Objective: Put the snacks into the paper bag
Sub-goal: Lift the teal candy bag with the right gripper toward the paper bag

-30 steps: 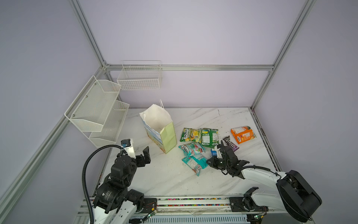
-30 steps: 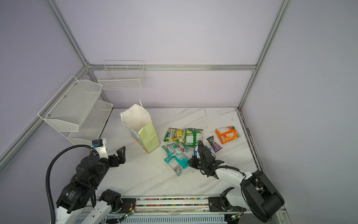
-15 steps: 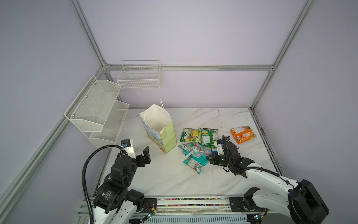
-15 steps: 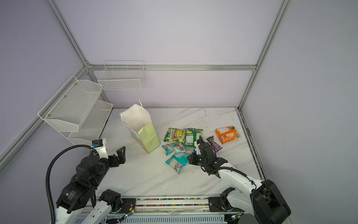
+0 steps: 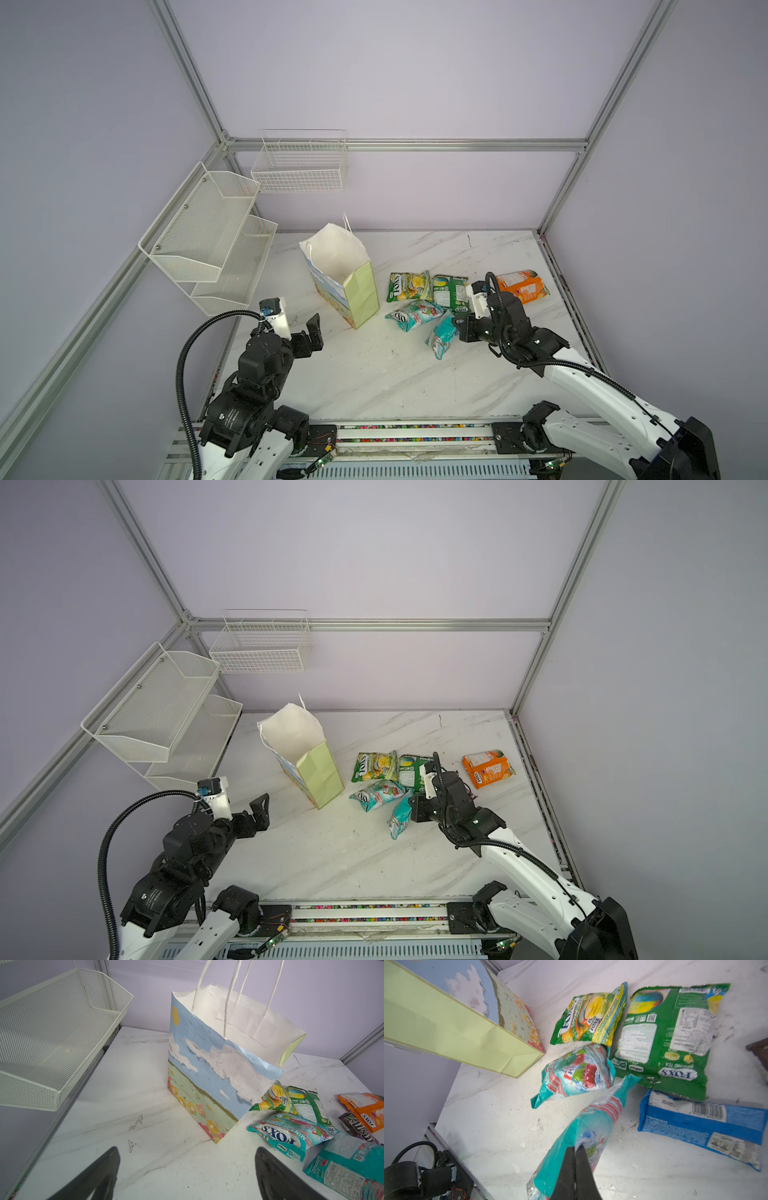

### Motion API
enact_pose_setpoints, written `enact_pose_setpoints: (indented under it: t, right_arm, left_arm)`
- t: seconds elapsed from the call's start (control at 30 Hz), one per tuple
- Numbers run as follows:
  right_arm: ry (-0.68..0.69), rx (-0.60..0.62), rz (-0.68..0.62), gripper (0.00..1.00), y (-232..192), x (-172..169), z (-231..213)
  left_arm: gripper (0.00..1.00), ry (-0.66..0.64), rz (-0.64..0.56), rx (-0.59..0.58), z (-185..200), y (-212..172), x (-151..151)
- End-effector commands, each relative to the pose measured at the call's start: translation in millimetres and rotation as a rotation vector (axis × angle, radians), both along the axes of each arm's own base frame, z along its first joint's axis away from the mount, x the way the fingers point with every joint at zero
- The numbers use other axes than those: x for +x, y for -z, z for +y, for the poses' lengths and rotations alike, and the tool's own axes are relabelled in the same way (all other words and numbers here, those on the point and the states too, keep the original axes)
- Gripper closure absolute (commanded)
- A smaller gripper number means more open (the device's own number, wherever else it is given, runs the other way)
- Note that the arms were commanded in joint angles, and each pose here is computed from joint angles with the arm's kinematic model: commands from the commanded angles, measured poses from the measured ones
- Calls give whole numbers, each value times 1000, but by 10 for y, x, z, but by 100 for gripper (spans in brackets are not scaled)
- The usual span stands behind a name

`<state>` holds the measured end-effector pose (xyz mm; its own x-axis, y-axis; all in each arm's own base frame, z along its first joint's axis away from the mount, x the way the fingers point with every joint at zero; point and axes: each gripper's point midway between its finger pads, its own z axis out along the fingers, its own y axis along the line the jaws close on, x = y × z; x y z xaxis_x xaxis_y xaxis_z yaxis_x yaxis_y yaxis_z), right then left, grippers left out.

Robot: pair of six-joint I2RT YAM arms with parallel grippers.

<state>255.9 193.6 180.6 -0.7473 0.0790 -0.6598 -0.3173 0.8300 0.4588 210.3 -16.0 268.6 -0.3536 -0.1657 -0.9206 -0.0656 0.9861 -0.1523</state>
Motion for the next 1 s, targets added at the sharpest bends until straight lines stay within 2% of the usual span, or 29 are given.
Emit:
enact_pose_setpoints:
  t: [0.0, 0.23, 0.47, 0.57, 0.97]
  right_arm:
    - [38, -56, -107, 100, -337, 112, -114]
    - [56, -117, -179, 100, -669, 240, -135]
    - [-3, -227, -272, 100, -1137, 419, -35]
    - [-49, -228, -314, 100, -1337, 453, 75]
    - [-35, -269, -440, 100, -1972, 656, 378]
  left_arm:
    - [0, 3, -4, -7, -20, 6, 25]
    - [0, 5, -5, -8, -22, 5, 23]
    - [0, 5, -6, -10, -23, 1, 21]
    - [0, 3, -8, -8, -17, -1, 19]
    - [0, 6, -11, -11, -22, -8, 14]
